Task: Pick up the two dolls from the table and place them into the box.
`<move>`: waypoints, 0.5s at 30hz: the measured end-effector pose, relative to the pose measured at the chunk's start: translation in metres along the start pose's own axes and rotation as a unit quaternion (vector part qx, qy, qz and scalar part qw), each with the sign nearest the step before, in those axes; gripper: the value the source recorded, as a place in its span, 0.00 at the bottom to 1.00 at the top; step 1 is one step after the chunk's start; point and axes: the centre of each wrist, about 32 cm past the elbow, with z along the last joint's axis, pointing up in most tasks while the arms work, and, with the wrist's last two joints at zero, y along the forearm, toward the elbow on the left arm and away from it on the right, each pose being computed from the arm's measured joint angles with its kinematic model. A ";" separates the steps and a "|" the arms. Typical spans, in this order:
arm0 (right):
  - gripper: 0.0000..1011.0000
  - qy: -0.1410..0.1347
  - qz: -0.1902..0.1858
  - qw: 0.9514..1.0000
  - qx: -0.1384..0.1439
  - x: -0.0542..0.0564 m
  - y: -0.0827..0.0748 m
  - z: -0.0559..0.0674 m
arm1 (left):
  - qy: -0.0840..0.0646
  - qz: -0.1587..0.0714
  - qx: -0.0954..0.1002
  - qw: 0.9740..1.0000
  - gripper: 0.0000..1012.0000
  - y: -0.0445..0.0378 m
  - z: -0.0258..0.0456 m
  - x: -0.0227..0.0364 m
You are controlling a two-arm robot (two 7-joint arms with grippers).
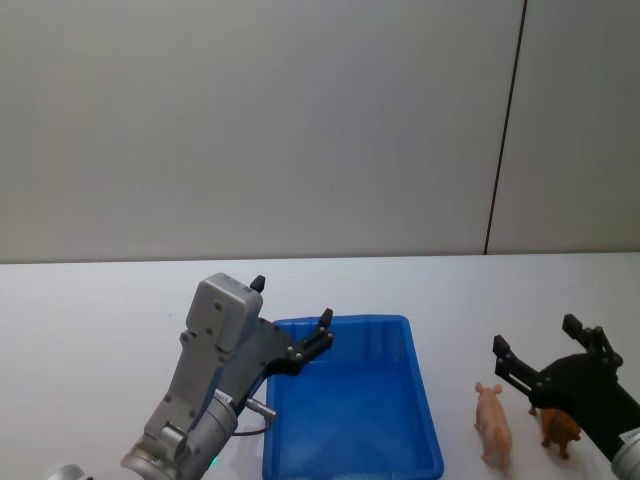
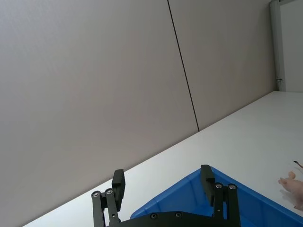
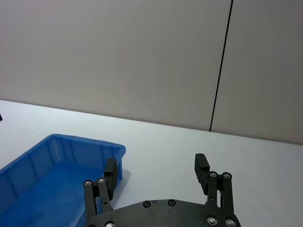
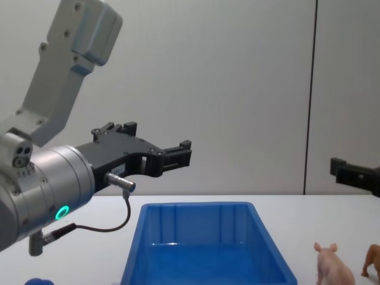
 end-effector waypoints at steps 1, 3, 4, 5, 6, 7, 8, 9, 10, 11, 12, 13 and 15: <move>0.99 0.001 -0.001 1.000 -0.003 0.000 0.000 0.000 | 0.000 0.000 0.000 1.000 0.99 0.0000 0.0000 0.0000; 0.99 0.002 -0.006 1.000 -0.012 0.001 -0.001 -0.001 | 0.000 0.000 0.000 1.000 0.99 0.0000 0.0000 0.0000; 0.99 0.002 -0.007 1.000 -0.014 0.002 -0.001 -0.002 | 0.000 0.000 0.000 1.000 0.99 0.0000 0.0000 0.0000; 0.99 0.003 -0.009 1.000 -0.019 0.002 -0.001 -0.002 | 0.000 0.000 0.000 1.000 0.99 0.0000 0.0000 0.0000; 0.99 0.004 -0.013 1.000 -0.025 0.003 -0.002 -0.003 | 0.000 0.000 0.000 1.000 0.99 0.0000 0.0000 0.0000; 0.99 0.004 -0.015 0.999 -0.029 0.003 -0.002 -0.004 | 0.000 0.000 0.000 1.000 0.99 0.0000 0.0000 0.0000; 0.99 0.005 -0.017 0.999 -0.032 0.003 -0.003 -0.004 | 0.000 0.000 0.000 1.000 0.99 0.0000 0.0000 0.0000; 0.99 0.005 -0.019 0.999 -0.036 0.004 -0.003 -0.005 | 0.000 0.000 0.000 1.000 0.99 0.0000 0.0000 0.0000; 0.99 0.006 -0.024 0.999 -0.043 0.004 -0.005 -0.006 | 0.000 0.000 0.000 1.000 0.99 0.0000 0.0000 0.0000; 0.99 0.006 -0.026 0.999 -0.046 0.005 -0.006 -0.007 | 0.000 0.000 0.000 1.000 0.99 0.0000 0.0000 0.0000; 0.99 0.007 -0.030 0.998 -0.053 0.005 -0.007 -0.008 | 0.000 0.000 0.000 1.000 0.99 0.0000 0.0000 0.0000; 0.99 0.007 -0.030 0.998 -0.053 0.005 -0.007 -0.008 | 0.000 0.000 0.000 1.000 0.99 0.0000 0.0000 0.0000; 0.99 0.007 -0.037 0.997 -0.063 0.006 -0.009 -0.009 | 0.000 0.000 0.000 1.000 0.99 0.0000 0.0000 0.0000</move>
